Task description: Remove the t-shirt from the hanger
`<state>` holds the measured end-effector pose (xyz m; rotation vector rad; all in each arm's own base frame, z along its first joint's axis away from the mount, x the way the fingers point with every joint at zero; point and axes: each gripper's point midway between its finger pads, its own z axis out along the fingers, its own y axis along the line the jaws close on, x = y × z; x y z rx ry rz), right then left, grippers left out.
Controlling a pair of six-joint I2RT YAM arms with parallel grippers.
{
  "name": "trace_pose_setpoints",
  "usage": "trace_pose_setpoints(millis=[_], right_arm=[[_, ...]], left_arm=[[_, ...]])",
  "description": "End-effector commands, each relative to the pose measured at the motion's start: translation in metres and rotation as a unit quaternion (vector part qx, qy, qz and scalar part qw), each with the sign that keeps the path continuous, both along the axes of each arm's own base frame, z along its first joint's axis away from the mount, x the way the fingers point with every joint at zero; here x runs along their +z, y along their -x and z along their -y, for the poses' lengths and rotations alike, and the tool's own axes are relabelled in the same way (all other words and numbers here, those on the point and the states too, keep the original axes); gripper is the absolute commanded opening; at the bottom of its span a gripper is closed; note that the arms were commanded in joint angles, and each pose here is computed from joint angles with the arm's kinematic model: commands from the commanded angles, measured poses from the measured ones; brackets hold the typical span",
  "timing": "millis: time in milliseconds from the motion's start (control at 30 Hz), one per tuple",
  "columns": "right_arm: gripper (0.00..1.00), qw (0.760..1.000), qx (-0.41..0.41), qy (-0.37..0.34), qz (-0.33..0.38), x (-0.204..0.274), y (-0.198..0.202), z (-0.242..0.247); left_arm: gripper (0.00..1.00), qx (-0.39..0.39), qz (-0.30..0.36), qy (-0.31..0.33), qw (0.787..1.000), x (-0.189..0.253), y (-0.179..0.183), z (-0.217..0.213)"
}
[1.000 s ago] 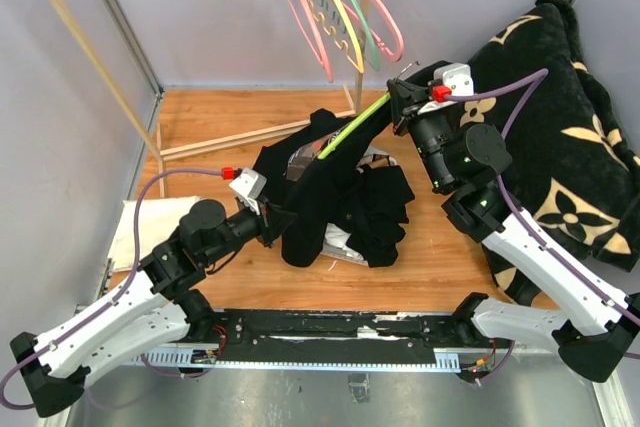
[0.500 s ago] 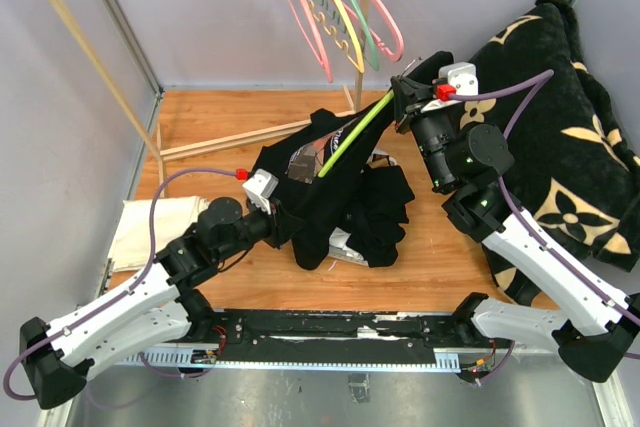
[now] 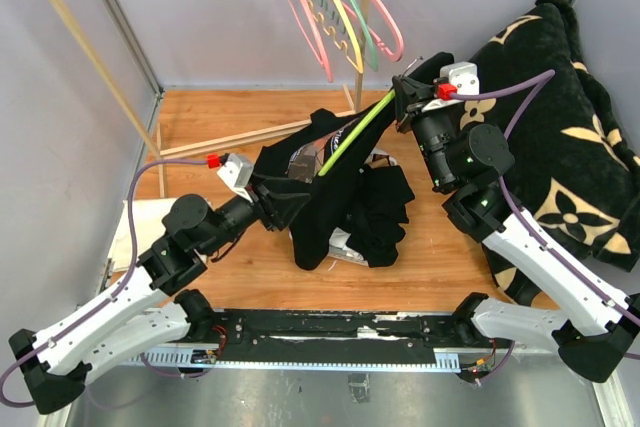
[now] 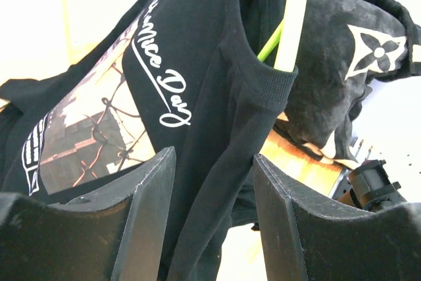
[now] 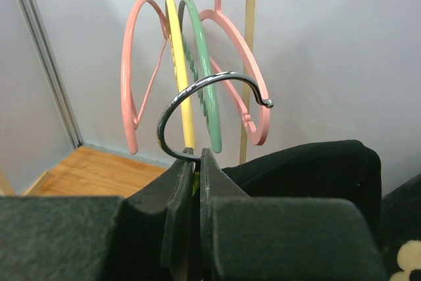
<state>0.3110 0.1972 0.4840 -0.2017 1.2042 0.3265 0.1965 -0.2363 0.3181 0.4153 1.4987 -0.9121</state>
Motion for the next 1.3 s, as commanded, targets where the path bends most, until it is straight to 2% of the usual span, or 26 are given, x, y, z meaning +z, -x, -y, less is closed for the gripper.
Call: trace_pose_setpoints(millis=[0,267,733,967,1133,1200,1267], right_arm=[[0.01,0.998,-0.002,-0.047,0.052,0.043,0.015,0.018],[0.01,0.997,-0.001,-0.048,0.054,0.046,0.016,0.018],[0.01,0.998,0.0,-0.048,0.052,0.046,0.013,0.016],[0.01,0.997,0.002,-0.051,0.053,0.048,0.013,0.014],[0.01,0.997,0.002,-0.052,0.055,0.049,0.014,0.015],[0.01,0.997,0.002,-0.053,0.056,0.05,0.014,0.015],[0.01,0.997,0.001,-0.053,0.055,0.05,0.013,0.016]], left_arm=[[0.54,-0.018,0.028,0.003,0.999,0.015,-0.002,0.011],[0.5,-0.043,0.022,-0.001,0.999,0.011,0.003,0.02],[0.53,-0.096,0.051,0.018,0.994,0.023,0.029,0.019],[0.53,-0.111,0.016,-0.015,0.994,-0.007,0.023,0.032],[0.52,-0.087,0.004,-0.029,0.996,-0.021,0.013,0.031],[0.5,-0.079,0.004,-0.032,0.996,-0.022,0.01,0.03],[0.43,-0.075,0.004,-0.033,0.997,-0.023,0.008,0.029]])
